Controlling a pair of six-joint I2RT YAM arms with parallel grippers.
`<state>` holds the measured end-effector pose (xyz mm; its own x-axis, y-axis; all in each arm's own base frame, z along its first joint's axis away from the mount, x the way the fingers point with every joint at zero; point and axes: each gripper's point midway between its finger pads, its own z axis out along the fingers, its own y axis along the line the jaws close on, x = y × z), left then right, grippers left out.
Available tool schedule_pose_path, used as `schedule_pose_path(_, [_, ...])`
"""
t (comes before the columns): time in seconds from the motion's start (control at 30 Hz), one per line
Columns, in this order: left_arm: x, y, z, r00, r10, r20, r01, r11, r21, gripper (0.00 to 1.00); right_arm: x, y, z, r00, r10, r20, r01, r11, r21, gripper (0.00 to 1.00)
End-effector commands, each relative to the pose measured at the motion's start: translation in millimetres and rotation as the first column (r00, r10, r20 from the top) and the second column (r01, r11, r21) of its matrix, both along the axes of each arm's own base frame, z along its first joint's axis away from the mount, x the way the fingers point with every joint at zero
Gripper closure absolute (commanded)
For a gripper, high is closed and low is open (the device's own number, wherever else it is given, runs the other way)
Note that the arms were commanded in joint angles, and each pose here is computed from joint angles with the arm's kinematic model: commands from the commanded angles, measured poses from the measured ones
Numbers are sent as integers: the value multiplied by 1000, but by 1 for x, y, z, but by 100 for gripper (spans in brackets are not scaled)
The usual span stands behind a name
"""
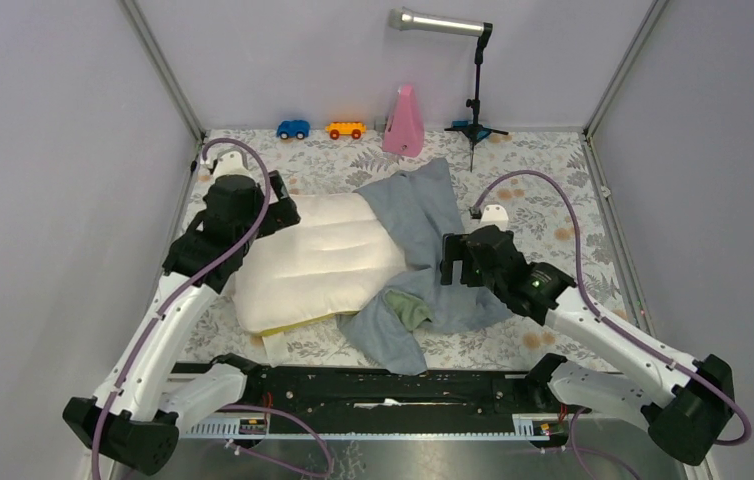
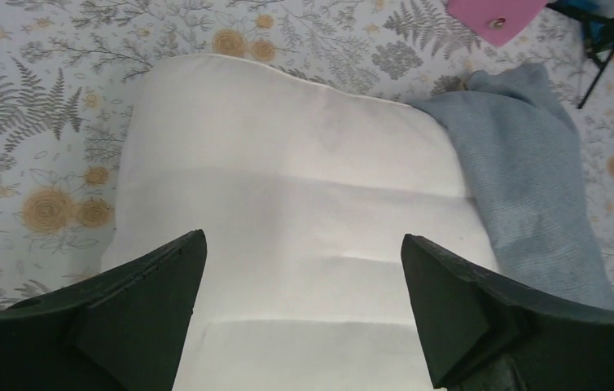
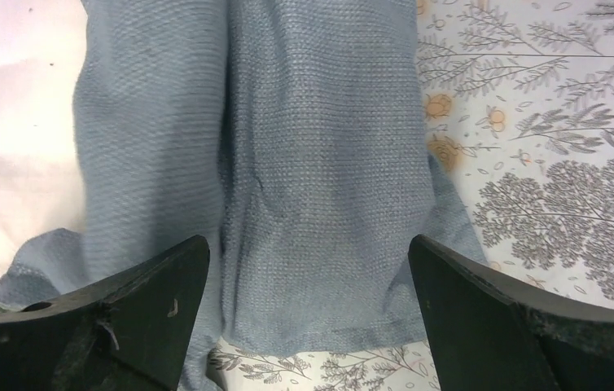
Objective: Remove the pillowcase from the pillow
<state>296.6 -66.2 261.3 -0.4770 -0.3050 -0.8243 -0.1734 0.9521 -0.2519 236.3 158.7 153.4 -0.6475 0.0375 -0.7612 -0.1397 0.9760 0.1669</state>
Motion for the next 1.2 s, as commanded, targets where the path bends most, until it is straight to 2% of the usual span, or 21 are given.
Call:
schedule_pose_path(0.0, [-6,-33,14,996,-55,67,64,988,-141,1,12,22,9,998,59,18,-60,997,39,0])
schedule_pose_path(0.1, [-23,-76,-10,990,-138,36,142,975,-173,1,15,31,-2,996,87,-10,-86,996,31,0])
schedule_pose_path(0.23, [-46,-104,-44,989,-150,-11,144,965,-218,1,21,39,-14,994,100,-35,-99,995,16,0])
schedule_pose_path(0.4, [-65,-109,-88,992,-107,-71,82,954,-289,1,31,48,-37,994,92,-55,-92,996,5,1])
schedule_pose_path(0.5, [-69,-106,-123,990,-67,-121,28,952,-305,1,41,44,-52,997,14,-73,-16,1000,-18,0])
schedule_pose_path(0.57, [-67,-105,-143,991,-54,-121,12,946,-323,1,44,40,-62,995,-40,-90,42,999,17,1])
schedule_pose_path(0.7, [-52,-108,-169,991,-97,-91,52,913,-406,1,35,37,-83,986,-59,-156,85,982,168,0])
schedule_pose_path(0.83, [-20,-106,-181,992,-119,-41,89,893,-441,1,18,39,-99,976,-11,-217,52,982,184,0])
schedule_pose_path(0.97, [14,-130,-163,965,-213,155,262,839,-477,5,5,42,-107,965,31,-260,24,978,207,0])
schedule_pose_path(1.07, [40,-150,-154,950,-265,163,311,835,-454,2,2,43,-97,971,48,-235,10,971,239,0])
schedule_pose_path(1.17, [58,-170,-139,927,-336,165,374,803,-464,1,2,41,-81,980,47,-194,4,966,258,1])
